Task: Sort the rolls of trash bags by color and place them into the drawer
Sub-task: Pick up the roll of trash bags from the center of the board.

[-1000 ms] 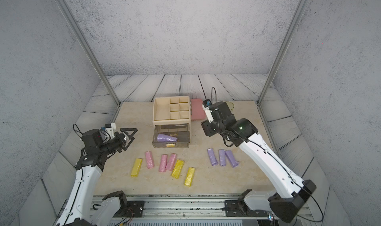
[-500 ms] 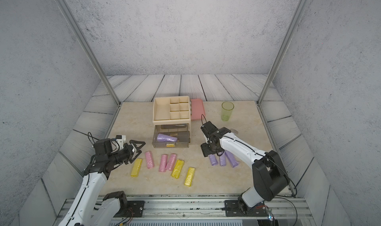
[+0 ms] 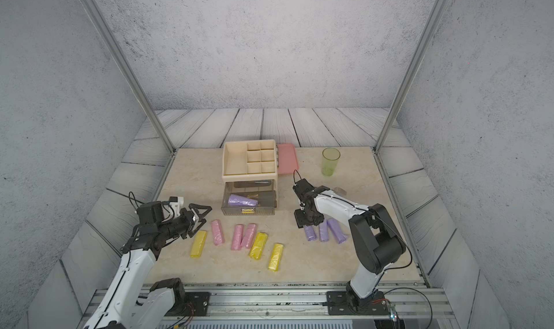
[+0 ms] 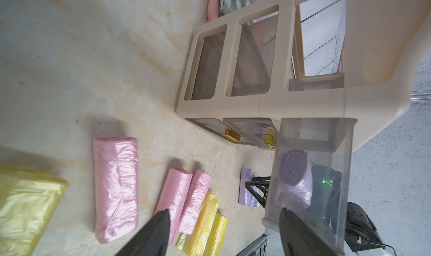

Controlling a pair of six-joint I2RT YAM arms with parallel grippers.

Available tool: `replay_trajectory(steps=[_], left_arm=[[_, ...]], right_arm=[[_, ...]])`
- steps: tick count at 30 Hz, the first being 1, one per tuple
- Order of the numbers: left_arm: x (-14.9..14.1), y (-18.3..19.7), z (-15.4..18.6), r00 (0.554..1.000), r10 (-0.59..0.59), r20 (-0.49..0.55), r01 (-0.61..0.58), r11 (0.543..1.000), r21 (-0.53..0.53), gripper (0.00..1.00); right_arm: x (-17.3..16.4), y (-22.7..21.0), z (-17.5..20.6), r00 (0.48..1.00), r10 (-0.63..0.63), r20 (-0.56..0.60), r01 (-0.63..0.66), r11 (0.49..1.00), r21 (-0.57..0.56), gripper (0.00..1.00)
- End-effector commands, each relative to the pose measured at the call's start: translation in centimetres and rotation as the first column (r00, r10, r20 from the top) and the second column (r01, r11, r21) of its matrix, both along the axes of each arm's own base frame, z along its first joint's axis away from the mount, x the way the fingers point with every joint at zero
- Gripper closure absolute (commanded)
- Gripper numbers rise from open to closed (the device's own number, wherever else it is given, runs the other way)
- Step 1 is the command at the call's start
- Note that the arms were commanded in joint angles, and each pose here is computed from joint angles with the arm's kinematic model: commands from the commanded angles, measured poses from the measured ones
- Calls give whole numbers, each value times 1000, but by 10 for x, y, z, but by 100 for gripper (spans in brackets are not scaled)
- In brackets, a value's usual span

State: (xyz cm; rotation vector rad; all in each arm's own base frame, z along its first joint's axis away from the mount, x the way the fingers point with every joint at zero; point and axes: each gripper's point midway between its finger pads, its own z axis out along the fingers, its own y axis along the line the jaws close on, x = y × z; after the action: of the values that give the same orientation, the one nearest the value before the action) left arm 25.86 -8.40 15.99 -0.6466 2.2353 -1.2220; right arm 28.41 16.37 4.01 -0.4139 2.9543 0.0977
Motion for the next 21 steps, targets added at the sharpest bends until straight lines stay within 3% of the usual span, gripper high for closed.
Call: replay_trajectory(steps=[1,10,16,21], left_arm=[[1,-3,4,999,-23,29,22,1000,10,21],[6,-2,11,999,-14,45,14,1000,5,21],[9,-2,9,999,-18,37,18,1000,-2,21],[13,-3,13,999,-26,45,26,1000,-11,21]], right_arm=[[-3,0,-14,999,-2,-45,2,1000,0,44],[-6,-2,-23,997,13,-78,-14,1000,-13,57],[-5,0,-22,995,35,-89,-36,999,-11,76],[3,1,6,999,49,-23,-49,999,-2,85]])
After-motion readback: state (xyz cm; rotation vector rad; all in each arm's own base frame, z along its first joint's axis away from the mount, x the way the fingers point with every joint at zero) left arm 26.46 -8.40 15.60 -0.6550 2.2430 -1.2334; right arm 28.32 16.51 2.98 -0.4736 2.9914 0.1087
